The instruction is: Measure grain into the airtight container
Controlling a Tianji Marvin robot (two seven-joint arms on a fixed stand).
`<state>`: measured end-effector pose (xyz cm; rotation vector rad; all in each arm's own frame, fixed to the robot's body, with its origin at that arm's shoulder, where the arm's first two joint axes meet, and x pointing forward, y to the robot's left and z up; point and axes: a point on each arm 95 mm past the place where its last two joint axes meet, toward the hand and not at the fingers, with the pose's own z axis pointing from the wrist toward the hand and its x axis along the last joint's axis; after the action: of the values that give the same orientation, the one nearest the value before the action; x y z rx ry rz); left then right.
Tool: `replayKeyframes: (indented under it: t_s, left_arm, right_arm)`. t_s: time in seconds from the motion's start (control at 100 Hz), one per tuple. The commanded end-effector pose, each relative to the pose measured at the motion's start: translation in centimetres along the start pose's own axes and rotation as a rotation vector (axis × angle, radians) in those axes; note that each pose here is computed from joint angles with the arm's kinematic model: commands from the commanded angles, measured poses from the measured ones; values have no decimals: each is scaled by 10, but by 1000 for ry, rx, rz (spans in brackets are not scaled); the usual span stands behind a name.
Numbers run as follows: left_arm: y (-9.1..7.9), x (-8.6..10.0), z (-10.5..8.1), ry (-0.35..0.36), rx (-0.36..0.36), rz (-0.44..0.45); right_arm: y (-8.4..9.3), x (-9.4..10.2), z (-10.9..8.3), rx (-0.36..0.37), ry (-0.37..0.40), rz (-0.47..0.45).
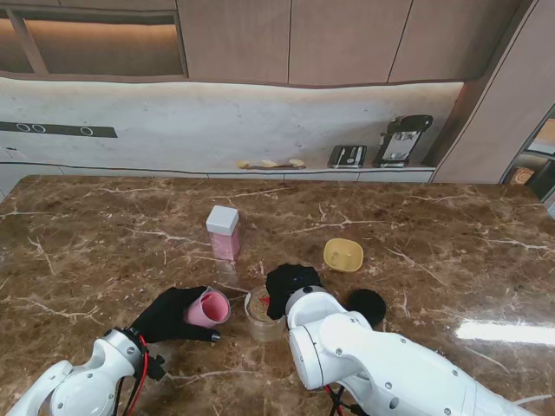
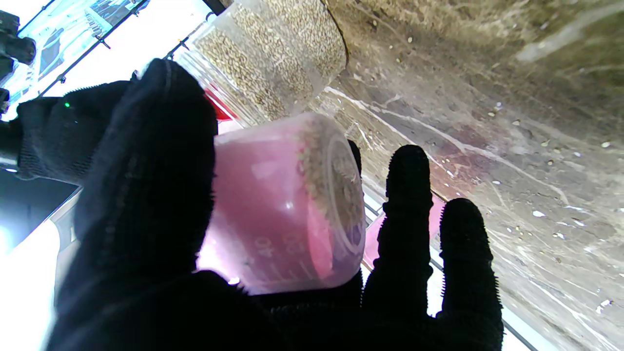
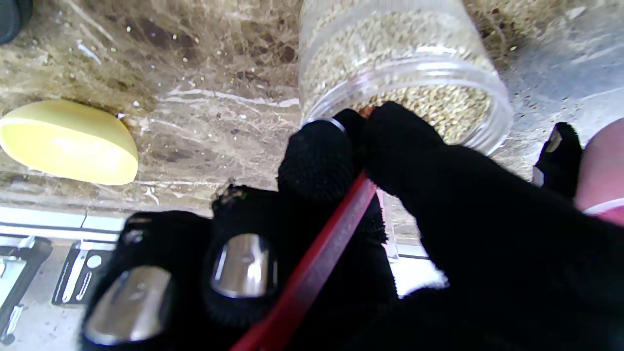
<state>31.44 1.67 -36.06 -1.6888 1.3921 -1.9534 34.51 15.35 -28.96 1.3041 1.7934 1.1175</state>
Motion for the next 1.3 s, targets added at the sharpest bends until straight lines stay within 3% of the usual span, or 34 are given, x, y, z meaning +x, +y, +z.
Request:
replayKeyframes:
  t_s: [0.0,1.29]
  left_arm:
    - [4,0,-2,-1,-4,-3]
    - [3,3,0,5,-5,11]
  right_arm:
    - [-7,-3,2,35,-11,16]
    - [-3,-33,7,163,-33,411]
